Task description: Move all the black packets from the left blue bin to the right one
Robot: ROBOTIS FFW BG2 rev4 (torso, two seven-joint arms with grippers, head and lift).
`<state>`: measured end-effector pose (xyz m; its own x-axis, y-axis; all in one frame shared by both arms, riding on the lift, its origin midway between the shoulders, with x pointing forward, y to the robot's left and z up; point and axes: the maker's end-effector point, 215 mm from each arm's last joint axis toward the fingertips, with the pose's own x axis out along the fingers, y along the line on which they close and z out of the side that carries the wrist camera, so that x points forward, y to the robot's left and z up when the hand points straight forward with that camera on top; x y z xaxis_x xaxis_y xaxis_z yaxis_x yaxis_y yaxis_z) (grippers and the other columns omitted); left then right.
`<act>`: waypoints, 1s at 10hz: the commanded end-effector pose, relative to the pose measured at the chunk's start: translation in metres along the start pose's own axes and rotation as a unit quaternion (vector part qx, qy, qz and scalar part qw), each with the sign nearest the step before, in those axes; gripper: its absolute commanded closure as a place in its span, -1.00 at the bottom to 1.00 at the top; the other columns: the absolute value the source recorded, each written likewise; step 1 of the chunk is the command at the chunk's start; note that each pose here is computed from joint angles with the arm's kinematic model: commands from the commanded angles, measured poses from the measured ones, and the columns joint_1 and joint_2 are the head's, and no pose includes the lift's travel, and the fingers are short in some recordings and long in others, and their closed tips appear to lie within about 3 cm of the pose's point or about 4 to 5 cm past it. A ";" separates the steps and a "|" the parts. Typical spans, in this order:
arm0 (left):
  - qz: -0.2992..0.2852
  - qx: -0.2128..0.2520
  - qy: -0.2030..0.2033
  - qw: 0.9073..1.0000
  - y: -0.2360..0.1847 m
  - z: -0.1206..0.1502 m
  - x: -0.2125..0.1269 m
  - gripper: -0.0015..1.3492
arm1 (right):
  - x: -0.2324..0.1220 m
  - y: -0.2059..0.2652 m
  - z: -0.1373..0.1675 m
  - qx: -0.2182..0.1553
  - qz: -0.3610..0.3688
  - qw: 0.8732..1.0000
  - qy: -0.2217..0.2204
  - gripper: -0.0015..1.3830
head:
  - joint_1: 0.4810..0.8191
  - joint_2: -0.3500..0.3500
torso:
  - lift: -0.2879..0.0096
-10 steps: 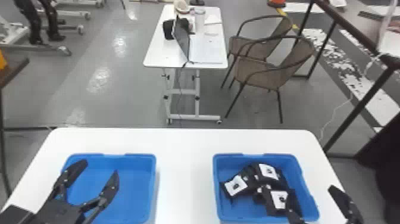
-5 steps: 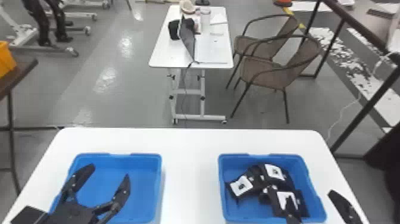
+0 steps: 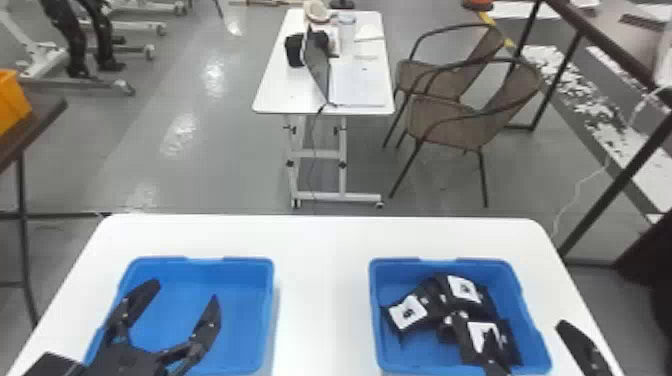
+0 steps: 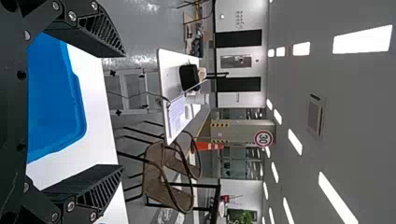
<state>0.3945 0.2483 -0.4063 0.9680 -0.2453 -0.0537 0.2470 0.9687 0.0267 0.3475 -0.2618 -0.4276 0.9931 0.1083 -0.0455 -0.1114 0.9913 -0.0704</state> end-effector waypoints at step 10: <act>-0.003 -0.026 0.006 1.000 -0.008 -0.006 0.004 -0.72 | 0.003 -0.001 0.004 0.004 -0.003 1.000 -0.005 -0.87 | 0.27 -0.10 | 0.94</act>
<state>0.3962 0.2399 -0.4132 0.9650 -0.2538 -0.0666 0.2528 0.9672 -0.0224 0.3506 -0.2624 -0.4245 0.9941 0.1028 -0.0359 -0.1049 0.9925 -0.0633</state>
